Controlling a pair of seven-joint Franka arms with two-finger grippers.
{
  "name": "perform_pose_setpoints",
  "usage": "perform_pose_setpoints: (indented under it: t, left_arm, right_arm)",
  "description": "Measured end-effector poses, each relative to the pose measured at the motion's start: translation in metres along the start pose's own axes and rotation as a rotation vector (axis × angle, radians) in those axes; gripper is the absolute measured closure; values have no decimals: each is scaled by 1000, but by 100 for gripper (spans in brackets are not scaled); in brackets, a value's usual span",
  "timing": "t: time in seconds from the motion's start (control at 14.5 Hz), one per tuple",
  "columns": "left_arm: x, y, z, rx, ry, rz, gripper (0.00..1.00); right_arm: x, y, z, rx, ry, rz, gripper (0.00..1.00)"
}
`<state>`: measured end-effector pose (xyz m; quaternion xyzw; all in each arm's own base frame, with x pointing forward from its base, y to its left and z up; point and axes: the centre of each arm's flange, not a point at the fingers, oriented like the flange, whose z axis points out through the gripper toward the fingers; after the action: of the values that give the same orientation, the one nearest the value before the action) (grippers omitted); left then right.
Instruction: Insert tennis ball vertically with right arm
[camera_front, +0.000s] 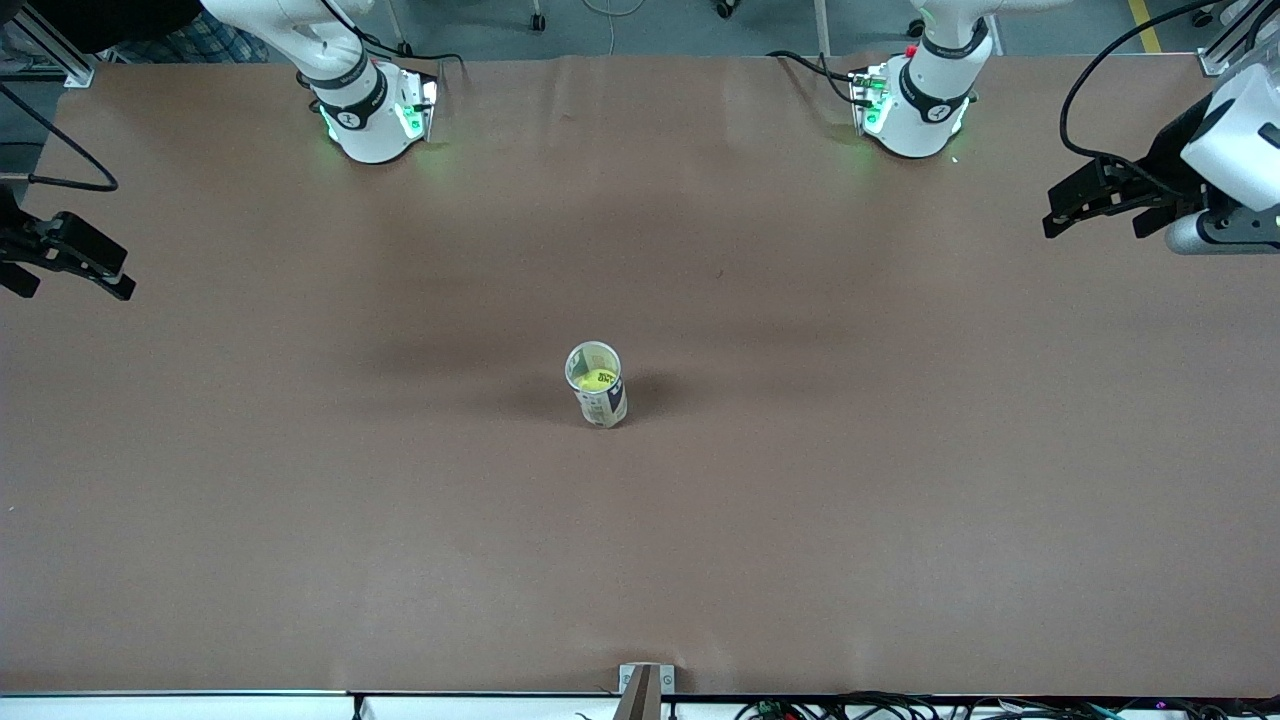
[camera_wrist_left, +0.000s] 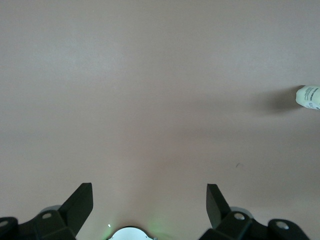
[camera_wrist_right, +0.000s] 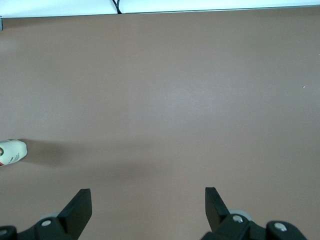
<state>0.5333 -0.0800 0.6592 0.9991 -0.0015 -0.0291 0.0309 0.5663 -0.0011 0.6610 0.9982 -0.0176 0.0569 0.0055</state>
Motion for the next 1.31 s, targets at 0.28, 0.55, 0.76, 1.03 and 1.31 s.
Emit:
perform_pose_setpoints:
  t: [0.28,0.55,0.76,1.03,1.31]
  left_arm:
    - [-1,-3,-11,-6,22,10,0]
    - [-14,-6,-14,-1,22,51,0]
    - [-32,-7,-17,5,38,72,0]
    - [-46,-12,-17,19,89,76,0]
    - [-47,-17,-16,54,100,71,0]
  right_arm:
    - [-1,-5,1,1,-10,-9,0]
    - [-2,-7,1,1,-12,-12,0]
    - [-2,-5,1,1,-12,-10,0]
    - [-2,-5,1,0,-15,-9,0]
    - [-2,-5,1,0,-16,-8,0]
